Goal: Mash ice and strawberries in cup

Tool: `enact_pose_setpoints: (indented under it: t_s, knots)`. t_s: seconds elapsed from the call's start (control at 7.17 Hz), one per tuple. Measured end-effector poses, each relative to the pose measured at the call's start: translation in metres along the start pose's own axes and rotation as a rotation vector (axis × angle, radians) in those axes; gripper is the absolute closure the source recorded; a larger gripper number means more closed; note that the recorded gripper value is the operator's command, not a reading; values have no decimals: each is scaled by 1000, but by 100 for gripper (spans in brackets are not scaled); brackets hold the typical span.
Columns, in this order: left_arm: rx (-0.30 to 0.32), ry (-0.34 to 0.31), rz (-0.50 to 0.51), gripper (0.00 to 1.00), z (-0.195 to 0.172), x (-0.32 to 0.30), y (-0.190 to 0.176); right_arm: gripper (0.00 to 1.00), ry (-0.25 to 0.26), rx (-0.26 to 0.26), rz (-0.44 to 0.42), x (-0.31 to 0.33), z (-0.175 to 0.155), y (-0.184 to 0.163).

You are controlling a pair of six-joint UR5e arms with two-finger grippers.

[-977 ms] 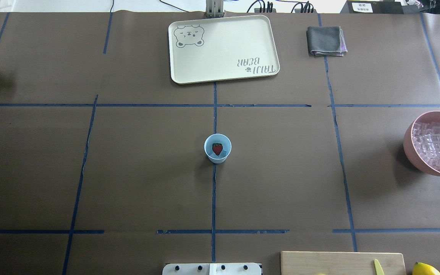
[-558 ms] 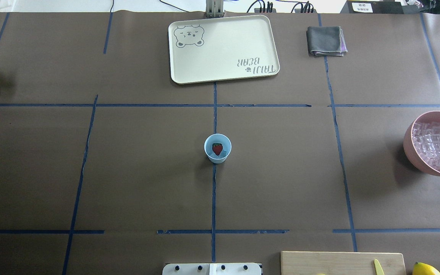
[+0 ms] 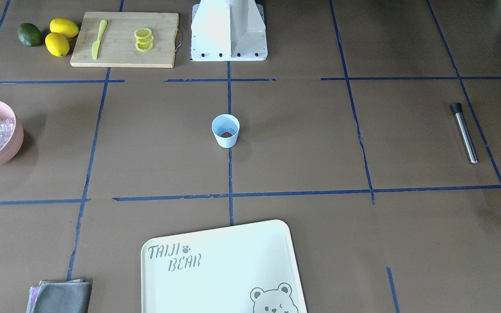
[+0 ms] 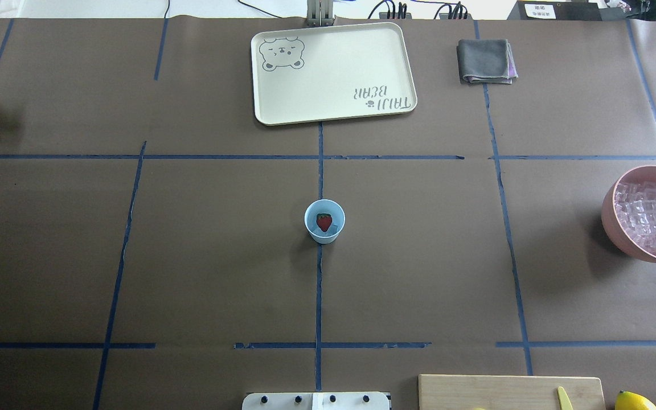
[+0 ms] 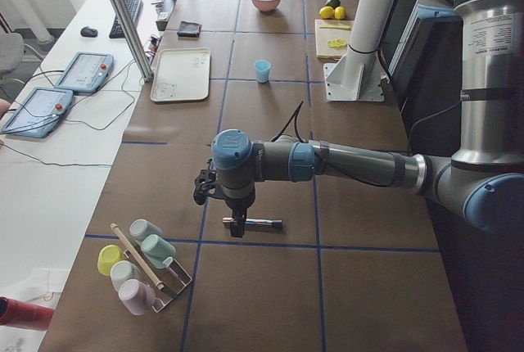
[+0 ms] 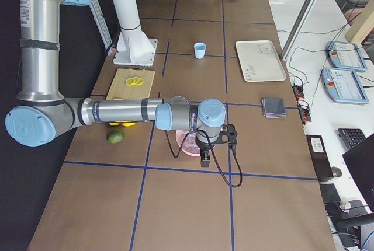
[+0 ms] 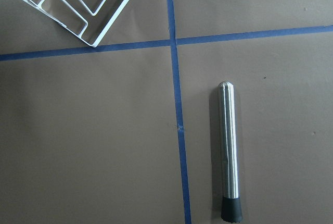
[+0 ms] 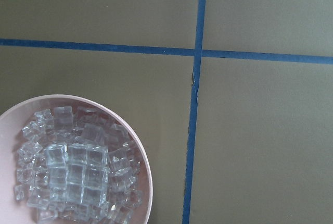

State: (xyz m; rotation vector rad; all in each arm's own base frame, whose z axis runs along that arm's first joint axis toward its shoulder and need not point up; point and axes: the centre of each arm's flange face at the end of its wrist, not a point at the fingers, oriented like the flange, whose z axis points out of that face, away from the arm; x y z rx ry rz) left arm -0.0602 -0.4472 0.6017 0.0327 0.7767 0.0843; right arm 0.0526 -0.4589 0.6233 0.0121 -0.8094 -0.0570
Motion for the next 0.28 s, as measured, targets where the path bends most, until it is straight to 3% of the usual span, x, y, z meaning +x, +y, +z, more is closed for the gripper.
enact_pose_setpoints:
  t_s: [0.28]
  knots:
    - [-1,0,2,0,1,1,0,0,-2,-3,3,1,1,0]
